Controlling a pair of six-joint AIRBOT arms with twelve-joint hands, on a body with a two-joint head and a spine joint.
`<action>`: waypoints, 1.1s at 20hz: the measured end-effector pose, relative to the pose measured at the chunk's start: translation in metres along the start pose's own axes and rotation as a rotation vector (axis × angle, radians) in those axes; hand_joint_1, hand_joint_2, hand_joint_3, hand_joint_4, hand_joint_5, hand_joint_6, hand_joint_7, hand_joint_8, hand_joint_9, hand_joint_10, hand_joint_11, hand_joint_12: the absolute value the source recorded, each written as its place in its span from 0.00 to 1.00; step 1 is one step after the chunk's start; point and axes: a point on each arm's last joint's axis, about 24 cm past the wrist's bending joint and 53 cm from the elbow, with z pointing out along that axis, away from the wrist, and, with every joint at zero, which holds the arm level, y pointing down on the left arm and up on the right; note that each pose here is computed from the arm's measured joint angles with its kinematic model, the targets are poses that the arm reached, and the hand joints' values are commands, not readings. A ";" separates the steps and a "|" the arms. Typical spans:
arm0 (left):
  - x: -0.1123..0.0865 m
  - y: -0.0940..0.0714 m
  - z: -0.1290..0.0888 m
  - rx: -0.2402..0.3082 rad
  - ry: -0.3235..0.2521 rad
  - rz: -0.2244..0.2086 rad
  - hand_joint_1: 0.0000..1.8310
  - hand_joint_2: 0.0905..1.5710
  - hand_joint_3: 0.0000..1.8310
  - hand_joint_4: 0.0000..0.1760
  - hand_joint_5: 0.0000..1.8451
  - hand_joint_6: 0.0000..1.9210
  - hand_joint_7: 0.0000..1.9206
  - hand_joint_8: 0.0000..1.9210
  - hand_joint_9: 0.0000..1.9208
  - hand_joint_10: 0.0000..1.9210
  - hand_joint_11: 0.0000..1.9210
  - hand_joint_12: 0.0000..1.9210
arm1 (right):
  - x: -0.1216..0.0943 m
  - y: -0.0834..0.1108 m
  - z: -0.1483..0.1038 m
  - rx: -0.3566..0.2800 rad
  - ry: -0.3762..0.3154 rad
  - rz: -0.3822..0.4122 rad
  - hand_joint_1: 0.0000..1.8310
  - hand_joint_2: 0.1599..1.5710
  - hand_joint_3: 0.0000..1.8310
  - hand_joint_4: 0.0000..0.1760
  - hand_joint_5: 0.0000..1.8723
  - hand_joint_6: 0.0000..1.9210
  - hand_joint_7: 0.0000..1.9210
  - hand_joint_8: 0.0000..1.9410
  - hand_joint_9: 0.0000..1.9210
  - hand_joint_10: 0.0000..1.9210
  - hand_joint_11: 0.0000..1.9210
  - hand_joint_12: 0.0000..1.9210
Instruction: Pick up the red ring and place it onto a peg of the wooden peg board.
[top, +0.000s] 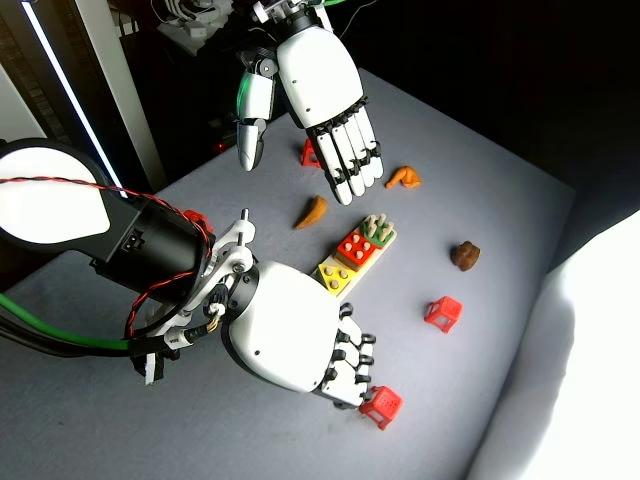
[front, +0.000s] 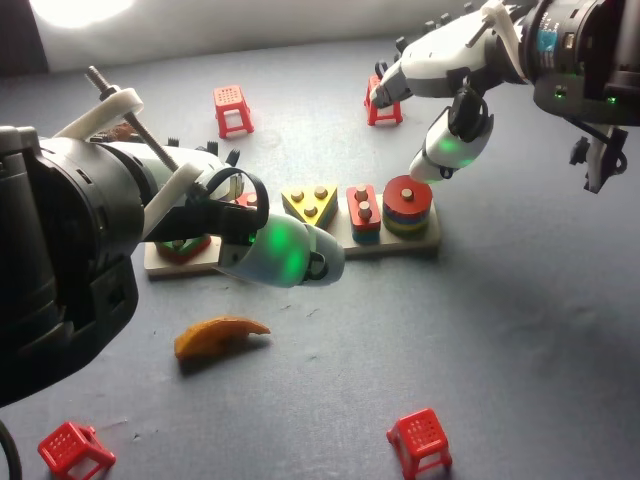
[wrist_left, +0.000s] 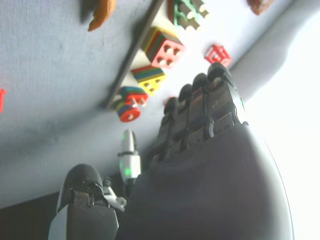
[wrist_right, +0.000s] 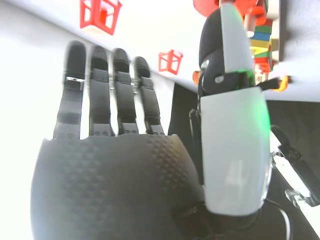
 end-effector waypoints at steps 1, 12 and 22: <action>0.000 0.000 0.000 0.001 0.000 0.001 0.00 0.65 0.00 0.00 0.00 0.00 0.00 0.00 0.00 0.00 0.00 0.00 | 0.003 -0.001 0.000 0.002 0.005 0.001 0.59 0.61 0.00 0.00 0.15 0.00 0.17 0.00 0.17 0.01 0.00 0.56; -0.003 0.001 0.001 -0.002 -0.005 -0.004 0.00 0.66 0.00 0.00 0.01 0.00 0.00 0.00 0.00 0.00 0.01 0.00 | -0.001 -0.041 -0.070 0.074 -0.001 0.022 0.30 0.68 0.01 0.00 0.16 0.01 0.19 0.01 0.19 0.01 0.00 0.58; -0.006 0.001 0.002 -0.003 -0.011 -0.007 0.00 0.65 0.00 0.00 0.01 0.00 0.01 0.00 0.00 0.00 0.01 0.00 | -0.003 -0.071 -0.154 0.139 -0.044 -0.047 0.30 0.82 0.00 0.56 0.85 1.00 0.89 1.00 0.93 1.00 0.97 1.00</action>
